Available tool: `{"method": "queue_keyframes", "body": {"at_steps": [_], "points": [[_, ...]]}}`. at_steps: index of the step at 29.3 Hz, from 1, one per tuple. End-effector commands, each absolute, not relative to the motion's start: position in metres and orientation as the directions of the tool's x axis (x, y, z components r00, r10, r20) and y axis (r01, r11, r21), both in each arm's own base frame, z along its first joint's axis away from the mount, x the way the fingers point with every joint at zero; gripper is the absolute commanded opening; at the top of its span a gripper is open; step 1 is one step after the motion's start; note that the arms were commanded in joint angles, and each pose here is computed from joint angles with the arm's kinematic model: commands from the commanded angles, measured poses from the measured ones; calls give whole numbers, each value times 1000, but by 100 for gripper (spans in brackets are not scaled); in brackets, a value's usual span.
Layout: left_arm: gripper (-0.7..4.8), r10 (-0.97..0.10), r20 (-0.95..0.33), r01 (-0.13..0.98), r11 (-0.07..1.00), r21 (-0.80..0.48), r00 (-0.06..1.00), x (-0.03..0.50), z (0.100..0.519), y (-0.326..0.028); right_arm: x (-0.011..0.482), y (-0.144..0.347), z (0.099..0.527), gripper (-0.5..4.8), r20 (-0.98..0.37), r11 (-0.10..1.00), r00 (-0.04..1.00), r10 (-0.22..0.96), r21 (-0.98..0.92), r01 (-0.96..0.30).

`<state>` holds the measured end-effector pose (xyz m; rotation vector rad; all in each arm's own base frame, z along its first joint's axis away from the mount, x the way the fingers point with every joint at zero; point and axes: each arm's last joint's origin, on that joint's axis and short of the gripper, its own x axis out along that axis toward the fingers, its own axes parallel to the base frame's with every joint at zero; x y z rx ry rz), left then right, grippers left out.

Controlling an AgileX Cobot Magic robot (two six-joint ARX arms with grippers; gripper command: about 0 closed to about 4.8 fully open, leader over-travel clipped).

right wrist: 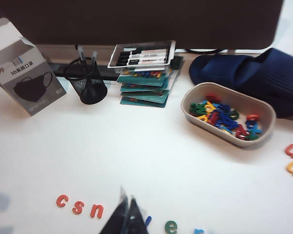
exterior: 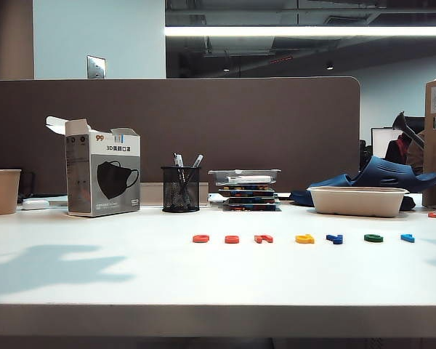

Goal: Select the appropriate letters from the row of letter magnets placed on the table to arrange into the word "yes".

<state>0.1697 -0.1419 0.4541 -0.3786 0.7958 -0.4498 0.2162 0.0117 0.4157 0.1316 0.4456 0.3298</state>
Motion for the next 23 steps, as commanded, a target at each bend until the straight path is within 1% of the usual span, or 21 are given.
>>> {"method": "queue_keyframes", "body": {"at_steps": [1, 7, 12, 20, 21, 23], "points": [[-5, -523, -578, 253, 838, -484, 626, 169, 457, -141, 239, 18, 415, -1, -427, 918, 814, 395, 214, -333], [-5, -523, -578, 253, 838, -484, 626, 169, 457, -141, 272, 29, 396, -1, -489, 887, 740, 462, 238, -396], [-5, -523, -579, 253, 838, -484, 626, 169, 457, -141, 296, 38, 372, -1, -553, 872, 678, 485, 244, -425], [-5, -523, -579, 253, 838, -484, 626, 169, 457, -141, 326, 50, 336, 1, -625, 825, 578, 524, 205, -527], [-5, -523, -578, 253, 838, -484, 626, 169, 457, -141, 329, 51, 332, 5, -631, 819, 567, 529, 205, -537], [-5, -520, -578, 251, 839, -483, 628, 169, 457, -141, 335, 53, 322, 54, -643, 801, 536, 547, 216, -558]]}}
